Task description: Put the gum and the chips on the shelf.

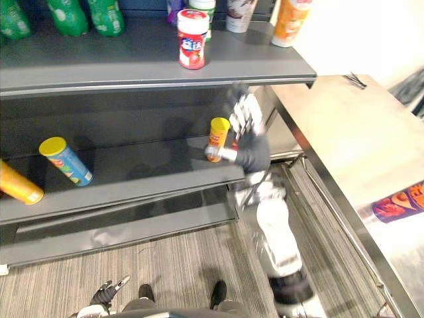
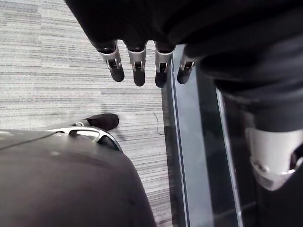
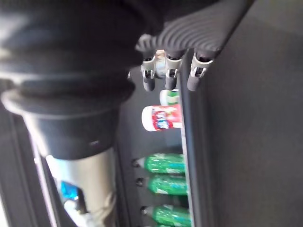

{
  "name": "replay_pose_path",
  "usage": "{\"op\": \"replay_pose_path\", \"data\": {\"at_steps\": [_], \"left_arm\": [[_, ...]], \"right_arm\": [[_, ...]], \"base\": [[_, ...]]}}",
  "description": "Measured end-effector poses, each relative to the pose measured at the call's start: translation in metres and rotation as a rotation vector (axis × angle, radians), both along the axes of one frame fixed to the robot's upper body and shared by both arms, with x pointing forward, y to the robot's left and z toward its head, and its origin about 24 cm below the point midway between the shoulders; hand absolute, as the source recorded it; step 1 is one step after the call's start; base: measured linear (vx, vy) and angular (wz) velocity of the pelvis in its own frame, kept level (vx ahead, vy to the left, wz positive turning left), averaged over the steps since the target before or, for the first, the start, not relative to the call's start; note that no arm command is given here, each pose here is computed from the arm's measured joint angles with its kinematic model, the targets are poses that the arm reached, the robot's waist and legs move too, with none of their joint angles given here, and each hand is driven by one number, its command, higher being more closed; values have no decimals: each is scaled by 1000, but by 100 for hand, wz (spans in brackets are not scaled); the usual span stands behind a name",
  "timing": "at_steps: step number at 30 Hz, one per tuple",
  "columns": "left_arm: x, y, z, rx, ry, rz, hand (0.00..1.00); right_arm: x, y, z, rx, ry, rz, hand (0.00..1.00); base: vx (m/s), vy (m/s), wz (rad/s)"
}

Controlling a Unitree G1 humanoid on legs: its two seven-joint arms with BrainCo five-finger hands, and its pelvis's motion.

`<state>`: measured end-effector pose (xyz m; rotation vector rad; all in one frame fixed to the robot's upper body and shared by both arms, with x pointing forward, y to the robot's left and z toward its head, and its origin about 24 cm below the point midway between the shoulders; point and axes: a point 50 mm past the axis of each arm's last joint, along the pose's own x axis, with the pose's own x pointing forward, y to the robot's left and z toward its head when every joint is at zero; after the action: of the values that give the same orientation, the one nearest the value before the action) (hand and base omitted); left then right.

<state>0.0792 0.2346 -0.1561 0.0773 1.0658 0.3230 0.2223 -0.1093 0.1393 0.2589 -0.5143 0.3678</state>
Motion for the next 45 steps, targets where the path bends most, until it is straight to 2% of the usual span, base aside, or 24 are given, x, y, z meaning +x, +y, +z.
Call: {"op": "replay_pose_path", "data": {"at_steps": [3, 8, 10, 11, 16, 20, 26, 34, 41, 45], "left_arm": [[-3, 0, 0, 4, 6, -3, 0], [-9, -1, -3, 0, 25, 5, 0], [-10, -3, -4, -4, 27, 6, 0], [-10, -3, -4, -5, 28, 6, 0], [-8, -14, -6, -19, 29, -31, 0], [-8, -18, -6, -28, 29, -36, 0], [-8, -18, -6, -31, 22, -40, 0], [-12, -18, -8, -40, 38, -32, 0], [4, -19, -5, -48, -3, -50, 0], [8, -16, -3, -43, -19, -41, 0]], "right_arm": [[-24, 8, -36, -20, 151, 82, 0], [-44, 1, -111, -83, 477, 86, 0], [-54, -8, -162, -161, 694, 52, 0], [-56, -9, -166, -170, 715, 46, 0], [-88, -60, -247, -438, 1109, -154, 0], [-124, -89, -278, -478, 1353, -290, 0], [-153, -108, -295, -456, 1541, -412, 0], [-179, -111, -304, -336, 1688, -533, 0], [-179, -119, -303, -140, 1697, -670, 0], [-155, -118, -299, -83, 1638, -694, 0]], "base": [[13, -3, -17], [12, -2, -1], [38, -8, -1], [37, -8, 0], [26, -2, 2], [19, -3, 2], [-4, -6, 3], [-1, 5, -1], [-51, 104, -24], [-120, 207, -127]]}}
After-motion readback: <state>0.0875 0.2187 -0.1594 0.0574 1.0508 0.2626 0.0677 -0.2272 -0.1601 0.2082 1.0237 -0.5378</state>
